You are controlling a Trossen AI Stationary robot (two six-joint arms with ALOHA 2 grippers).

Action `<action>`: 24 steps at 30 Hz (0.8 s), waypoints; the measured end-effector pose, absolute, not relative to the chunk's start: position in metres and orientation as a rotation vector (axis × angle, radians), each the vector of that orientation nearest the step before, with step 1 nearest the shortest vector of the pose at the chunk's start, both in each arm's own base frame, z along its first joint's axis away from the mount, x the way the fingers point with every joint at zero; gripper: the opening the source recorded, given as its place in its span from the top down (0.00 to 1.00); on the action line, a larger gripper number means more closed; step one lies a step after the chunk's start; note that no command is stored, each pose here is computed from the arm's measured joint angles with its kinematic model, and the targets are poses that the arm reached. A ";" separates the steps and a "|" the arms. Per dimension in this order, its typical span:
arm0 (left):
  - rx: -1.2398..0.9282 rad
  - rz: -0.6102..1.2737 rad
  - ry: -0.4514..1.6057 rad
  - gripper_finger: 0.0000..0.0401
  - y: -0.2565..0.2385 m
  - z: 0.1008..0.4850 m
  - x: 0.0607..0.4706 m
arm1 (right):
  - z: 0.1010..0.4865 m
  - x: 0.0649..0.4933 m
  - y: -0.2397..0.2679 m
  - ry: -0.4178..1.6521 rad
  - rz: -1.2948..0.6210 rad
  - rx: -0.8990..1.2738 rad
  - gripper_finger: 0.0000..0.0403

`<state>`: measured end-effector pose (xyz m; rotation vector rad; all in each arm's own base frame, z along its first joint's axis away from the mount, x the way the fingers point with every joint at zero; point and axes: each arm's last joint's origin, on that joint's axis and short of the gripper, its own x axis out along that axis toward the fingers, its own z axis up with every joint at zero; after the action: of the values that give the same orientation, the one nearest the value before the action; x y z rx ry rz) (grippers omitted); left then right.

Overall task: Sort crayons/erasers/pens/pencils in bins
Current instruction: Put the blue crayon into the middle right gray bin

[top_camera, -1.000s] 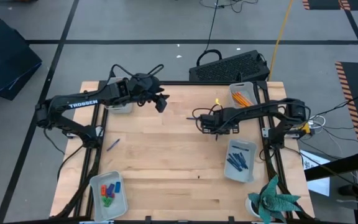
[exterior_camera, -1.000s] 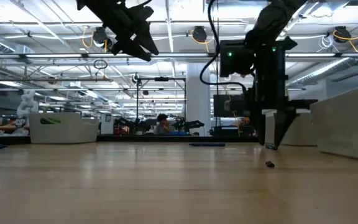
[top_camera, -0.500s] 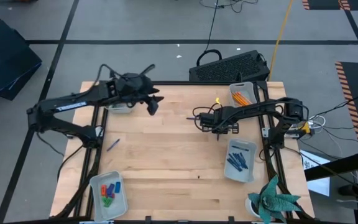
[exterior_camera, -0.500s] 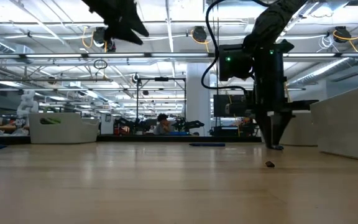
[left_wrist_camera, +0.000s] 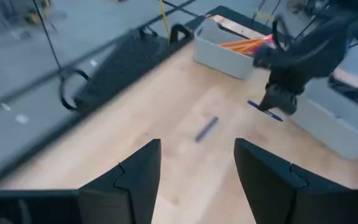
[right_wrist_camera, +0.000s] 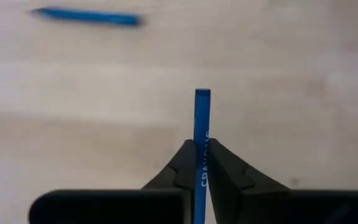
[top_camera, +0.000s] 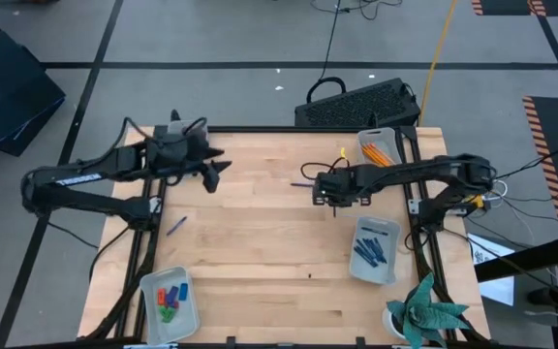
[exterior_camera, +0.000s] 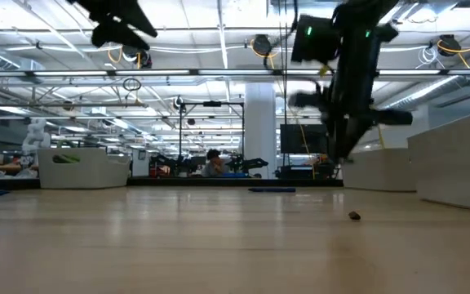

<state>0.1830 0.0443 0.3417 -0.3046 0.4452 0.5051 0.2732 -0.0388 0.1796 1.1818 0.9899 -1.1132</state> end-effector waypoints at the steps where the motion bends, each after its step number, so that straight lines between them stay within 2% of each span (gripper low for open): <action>1: -0.344 0.503 0.438 0.48 0.041 0.335 0.180 | 0.188 0.273 -0.033 0.972 -1.080 1.182 0.96; 5: -0.460 0.449 0.330 0.48 0.026 0.318 0.175 | 0.226 0.265 -0.001 0.957 -0.955 1.165 0.97; 11: -0.430 0.261 0.141 0.48 0.003 0.301 0.180 | 0.263 0.242 0.072 1.042 -0.767 1.192 0.97; 13: -0.430 0.218 0.098 0.48 -0.003 0.297 0.182 | 0.262 0.231 0.093 1.105 -0.774 1.193 0.97; 17: -0.497 0.163 0.114 0.48 -0.015 0.289 0.183 | 0.249 0.204 0.119 1.235 -0.929 1.120 0.97; 24: -0.478 0.101 0.064 0.48 -0.038 0.294 0.180 | 0.205 0.179 0.117 1.270 -1.096 1.048 0.96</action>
<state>0.1801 -0.0379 0.2944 -0.4778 0.0644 0.1008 0.1793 0.1172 0.2052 1.0483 1.2696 -1.0962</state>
